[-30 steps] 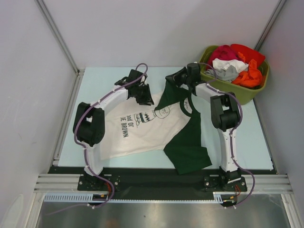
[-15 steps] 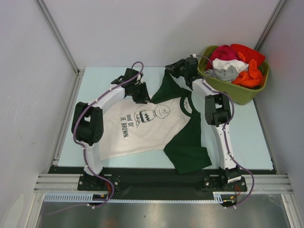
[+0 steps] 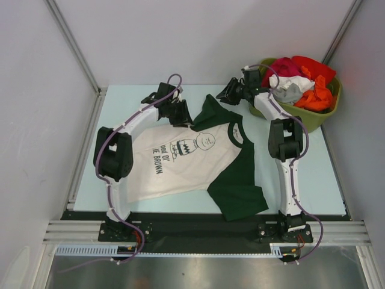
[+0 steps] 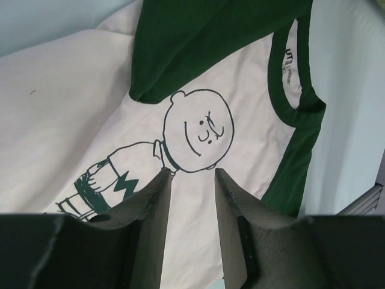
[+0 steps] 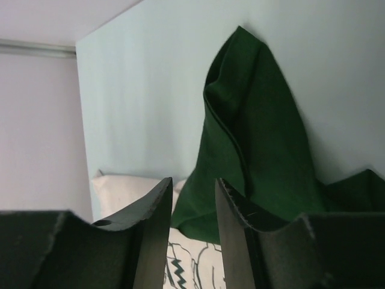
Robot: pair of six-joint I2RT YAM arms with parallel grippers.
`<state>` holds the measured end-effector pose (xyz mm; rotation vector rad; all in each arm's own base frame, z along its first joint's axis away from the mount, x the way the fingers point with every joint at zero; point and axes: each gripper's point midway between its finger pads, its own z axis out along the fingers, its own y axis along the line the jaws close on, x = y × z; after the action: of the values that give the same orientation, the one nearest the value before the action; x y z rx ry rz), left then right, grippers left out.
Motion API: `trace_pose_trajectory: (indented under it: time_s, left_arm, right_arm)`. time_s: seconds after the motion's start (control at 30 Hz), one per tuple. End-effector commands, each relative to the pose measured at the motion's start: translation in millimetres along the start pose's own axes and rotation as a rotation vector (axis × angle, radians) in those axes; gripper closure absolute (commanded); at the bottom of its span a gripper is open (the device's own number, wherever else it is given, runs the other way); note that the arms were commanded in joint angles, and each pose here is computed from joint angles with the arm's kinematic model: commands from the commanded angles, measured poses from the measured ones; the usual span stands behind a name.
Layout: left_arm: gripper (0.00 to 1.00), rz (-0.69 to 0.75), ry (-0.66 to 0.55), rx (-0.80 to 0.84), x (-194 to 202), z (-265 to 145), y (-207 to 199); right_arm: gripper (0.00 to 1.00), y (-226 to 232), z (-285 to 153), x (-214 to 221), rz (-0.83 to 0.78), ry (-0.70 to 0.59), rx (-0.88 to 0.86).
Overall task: Fold and stack the t-shirts
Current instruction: Fold the tshirt
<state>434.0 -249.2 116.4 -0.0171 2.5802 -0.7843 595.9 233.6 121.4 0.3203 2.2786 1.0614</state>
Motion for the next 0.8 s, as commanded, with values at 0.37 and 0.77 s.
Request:
trace_pose_trajectory:
  time_s: [0.37, 0.77]
  left_arm:
    - [0.58, 0.022, -0.049, 0.053, -22.7, -7.9, -15.9]
    - [0.58, 0.013, -0.037, 0.051, -15.6, -9.5, -13.9]
  right_arm:
    - [0.58, -18.8, 2.4, 57.2, -0.105, 0.146, 0.174]
    - [0.53, -37.4, 18.9, 61.4, -0.08, 0.12, 0.235]
